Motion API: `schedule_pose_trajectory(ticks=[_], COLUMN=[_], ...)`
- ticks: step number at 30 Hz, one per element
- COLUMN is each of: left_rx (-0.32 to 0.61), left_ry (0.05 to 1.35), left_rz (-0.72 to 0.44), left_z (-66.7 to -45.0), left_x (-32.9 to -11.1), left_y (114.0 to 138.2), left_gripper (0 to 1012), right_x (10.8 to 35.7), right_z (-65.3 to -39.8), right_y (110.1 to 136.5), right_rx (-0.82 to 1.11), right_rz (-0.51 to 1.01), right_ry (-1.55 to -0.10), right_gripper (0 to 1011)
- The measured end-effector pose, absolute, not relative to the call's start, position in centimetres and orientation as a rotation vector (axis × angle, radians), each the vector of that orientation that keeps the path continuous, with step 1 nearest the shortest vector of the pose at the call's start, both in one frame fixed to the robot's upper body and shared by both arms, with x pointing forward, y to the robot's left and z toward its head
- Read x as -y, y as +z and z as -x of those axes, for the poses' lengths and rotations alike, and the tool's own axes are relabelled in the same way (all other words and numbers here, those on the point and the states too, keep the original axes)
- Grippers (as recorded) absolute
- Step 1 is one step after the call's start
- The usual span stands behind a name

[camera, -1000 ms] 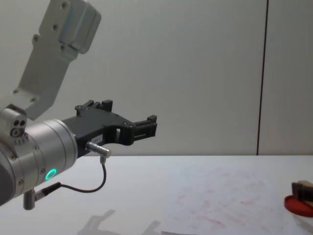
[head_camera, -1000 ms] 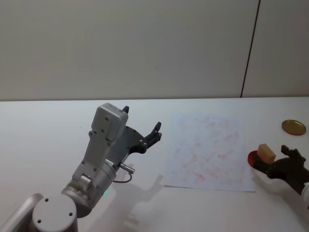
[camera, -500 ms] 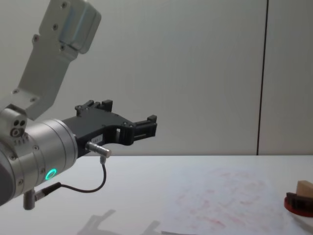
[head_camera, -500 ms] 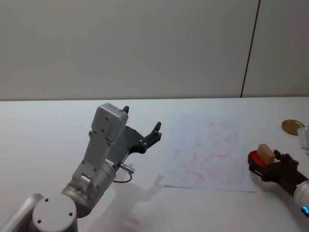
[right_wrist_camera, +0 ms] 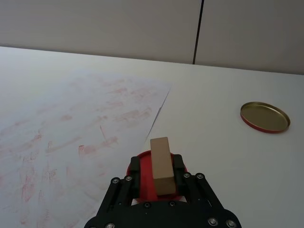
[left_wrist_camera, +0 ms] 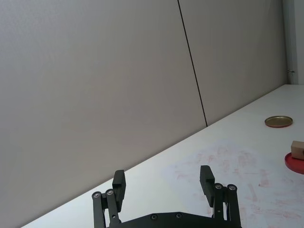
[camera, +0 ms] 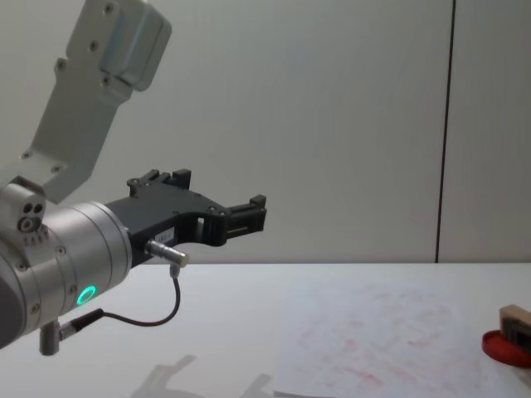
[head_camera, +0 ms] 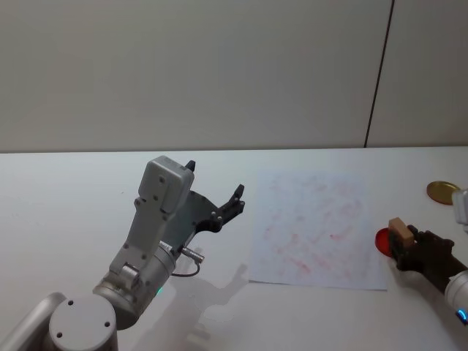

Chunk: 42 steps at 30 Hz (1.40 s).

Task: Use the one hand to pick up the stamp and affix it onto the A4 paper.

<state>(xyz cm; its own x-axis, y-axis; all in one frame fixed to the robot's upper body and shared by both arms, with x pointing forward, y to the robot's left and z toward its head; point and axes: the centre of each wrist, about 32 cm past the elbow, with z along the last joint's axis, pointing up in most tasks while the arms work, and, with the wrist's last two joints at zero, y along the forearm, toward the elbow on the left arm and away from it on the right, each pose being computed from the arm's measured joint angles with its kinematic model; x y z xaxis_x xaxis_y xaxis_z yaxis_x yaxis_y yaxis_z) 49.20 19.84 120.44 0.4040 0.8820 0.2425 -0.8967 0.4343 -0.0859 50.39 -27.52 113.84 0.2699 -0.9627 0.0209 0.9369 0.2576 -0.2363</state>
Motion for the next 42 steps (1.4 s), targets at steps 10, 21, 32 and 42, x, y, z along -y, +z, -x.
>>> schedule_pose_trajectory(ticks=[10, 21, 32, 42], left_rx=[0.268, 0.268, 0.268, 0.268], left_ry=[1.124, 1.124, 1.124, 1.124], left_rz=[-0.061, -0.061, -0.061, -0.061], left_z=[-49.2, -49.2, -49.2, -49.2], left_x=[-19.8, -19.8, -19.8, -19.8], left_y=[120.4, 120.4, 120.4, 120.4], left_gripper=[993, 993, 993, 993], right_x=[27.6, 27.2, 25.8, 23.5], right_z=[-50.4, -50.1, -49.6, -48.9], right_y=[113.9, 114.4, 115.4, 115.9], right_rx=[-0.094, -0.029, -0.023, -0.081], right_rz=[0.205, 0.17, 0.117, 0.109], right_ry=[-1.31, -1.298, -1.217, -1.118], right_gripper=[218, 219, 219, 219])
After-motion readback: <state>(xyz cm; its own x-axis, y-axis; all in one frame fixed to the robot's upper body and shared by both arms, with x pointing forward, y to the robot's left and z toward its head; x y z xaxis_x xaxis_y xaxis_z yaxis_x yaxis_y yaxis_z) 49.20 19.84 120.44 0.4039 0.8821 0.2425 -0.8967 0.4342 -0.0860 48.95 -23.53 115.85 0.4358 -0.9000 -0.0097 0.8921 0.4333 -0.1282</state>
